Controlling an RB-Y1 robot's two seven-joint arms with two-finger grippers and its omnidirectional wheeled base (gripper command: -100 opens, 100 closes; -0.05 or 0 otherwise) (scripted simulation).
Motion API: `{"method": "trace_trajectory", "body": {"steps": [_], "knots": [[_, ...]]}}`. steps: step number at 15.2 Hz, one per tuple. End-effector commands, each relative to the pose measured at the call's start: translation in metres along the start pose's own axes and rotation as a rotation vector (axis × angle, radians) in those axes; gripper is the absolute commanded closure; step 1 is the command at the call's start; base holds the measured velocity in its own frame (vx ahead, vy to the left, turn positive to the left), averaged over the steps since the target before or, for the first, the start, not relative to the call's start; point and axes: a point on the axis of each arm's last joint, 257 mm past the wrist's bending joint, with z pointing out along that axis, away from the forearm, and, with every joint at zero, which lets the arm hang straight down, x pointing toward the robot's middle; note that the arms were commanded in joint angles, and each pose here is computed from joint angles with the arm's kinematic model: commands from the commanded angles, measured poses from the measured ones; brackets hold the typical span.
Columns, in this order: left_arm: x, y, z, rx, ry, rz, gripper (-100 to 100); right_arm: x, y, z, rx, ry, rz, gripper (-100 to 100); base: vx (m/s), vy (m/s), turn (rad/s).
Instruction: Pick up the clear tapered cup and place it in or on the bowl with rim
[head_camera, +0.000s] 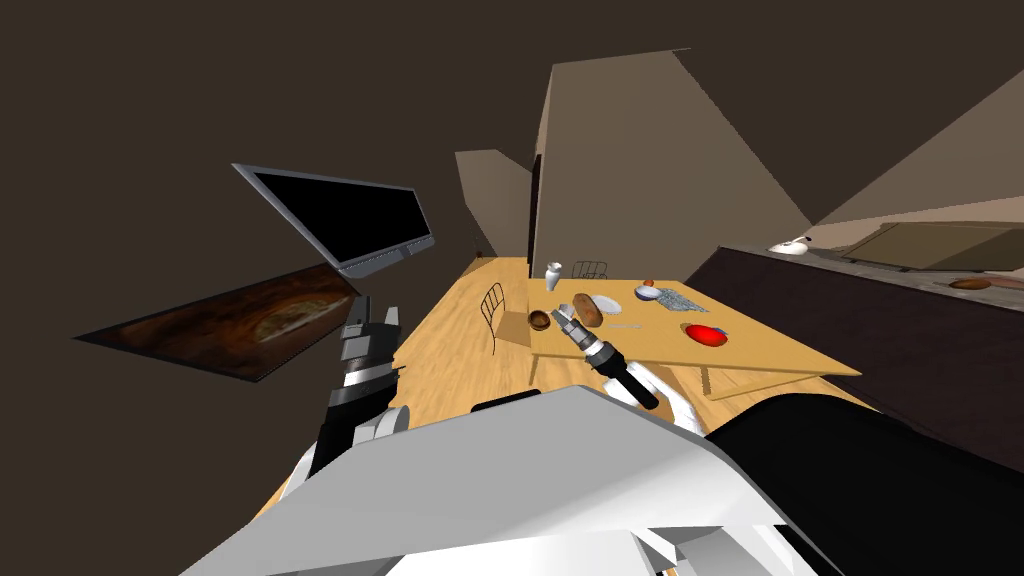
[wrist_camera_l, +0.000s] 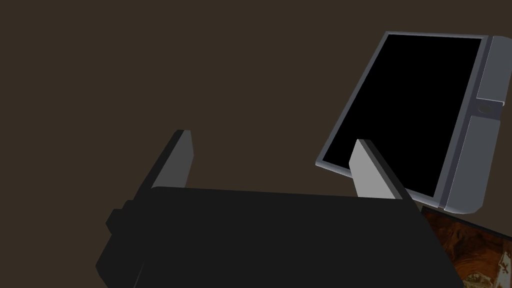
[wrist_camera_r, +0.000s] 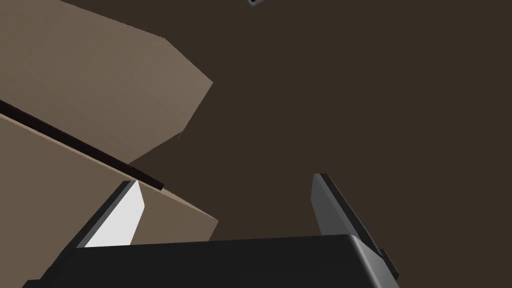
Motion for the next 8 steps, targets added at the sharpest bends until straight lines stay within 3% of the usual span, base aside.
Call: {"method": "trace_trajectory", "body": {"steps": [1,5,8], "knots": [[0.000,0.000,0.000,0.000,0.000,0.000,0,0.012,-0.013,-0.006,0.010,0.069,-0.049,-100,0.061,0.071,0.009],[0.000,0.000,0.000,0.000,0.000,0.000,0,0.023,-0.024,-0.014,0.016,0.150,-0.109,-100,0.079,0.098,0.006],[0.000,0.000,0.000,0.000,0.000,0.000,0,0.042,-0.046,-0.032,0.039,0.273,-0.205,-100,0.077,0.081,0.006]]}}
